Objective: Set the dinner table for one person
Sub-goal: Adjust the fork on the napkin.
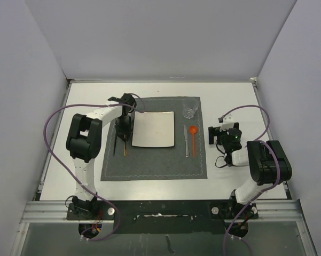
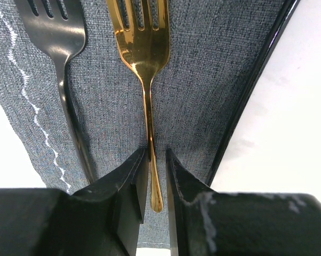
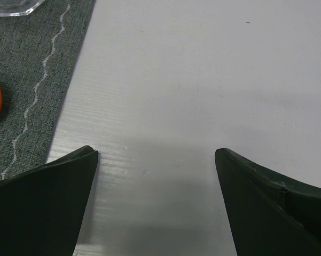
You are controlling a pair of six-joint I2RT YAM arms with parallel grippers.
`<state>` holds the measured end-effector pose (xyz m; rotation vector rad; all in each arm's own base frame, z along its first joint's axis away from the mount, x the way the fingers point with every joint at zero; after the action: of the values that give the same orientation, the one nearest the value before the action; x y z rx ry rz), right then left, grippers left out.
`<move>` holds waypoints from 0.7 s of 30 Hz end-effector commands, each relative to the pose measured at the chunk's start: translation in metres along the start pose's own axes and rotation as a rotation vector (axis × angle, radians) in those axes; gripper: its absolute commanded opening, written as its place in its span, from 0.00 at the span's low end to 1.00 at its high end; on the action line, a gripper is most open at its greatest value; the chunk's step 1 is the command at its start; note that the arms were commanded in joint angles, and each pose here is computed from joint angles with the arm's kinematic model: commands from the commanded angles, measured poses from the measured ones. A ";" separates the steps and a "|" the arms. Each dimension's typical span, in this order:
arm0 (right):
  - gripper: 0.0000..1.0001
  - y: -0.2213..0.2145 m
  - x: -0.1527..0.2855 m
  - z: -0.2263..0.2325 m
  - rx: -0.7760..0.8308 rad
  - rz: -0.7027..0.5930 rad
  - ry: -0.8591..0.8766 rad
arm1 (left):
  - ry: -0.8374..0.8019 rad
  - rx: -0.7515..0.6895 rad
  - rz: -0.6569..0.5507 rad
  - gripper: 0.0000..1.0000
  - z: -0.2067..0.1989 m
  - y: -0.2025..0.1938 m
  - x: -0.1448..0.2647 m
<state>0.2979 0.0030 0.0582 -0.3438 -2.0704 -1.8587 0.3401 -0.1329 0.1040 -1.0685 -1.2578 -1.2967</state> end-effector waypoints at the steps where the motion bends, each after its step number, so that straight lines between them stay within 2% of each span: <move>1: 0.98 0.022 -0.005 -0.003 -0.007 -0.090 -0.005 | -0.004 0.017 -0.073 0.18 0.002 0.005 0.017; 9: 0.98 0.022 -0.005 -0.003 -0.007 -0.089 -0.006 | 0.030 0.003 -0.055 0.10 0.005 0.006 0.020; 21: 0.98 0.022 -0.005 -0.003 -0.008 -0.091 -0.006 | 0.062 0.003 -0.031 0.04 0.007 0.004 0.017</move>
<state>0.2979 0.0030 0.0582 -0.3438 -2.0704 -1.8587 0.3361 -0.1275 0.1047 -1.0388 -1.2037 -1.3107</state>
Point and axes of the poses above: each gripper's point midway between its finger pads, its own x axis back along the fingers, its own z axis along the line the jaws close on, y = z × x, the point moved 9 cm from there along x, back along the fingers, and after that the axes turned 3 degrees about -x, right-handed, at the moved point
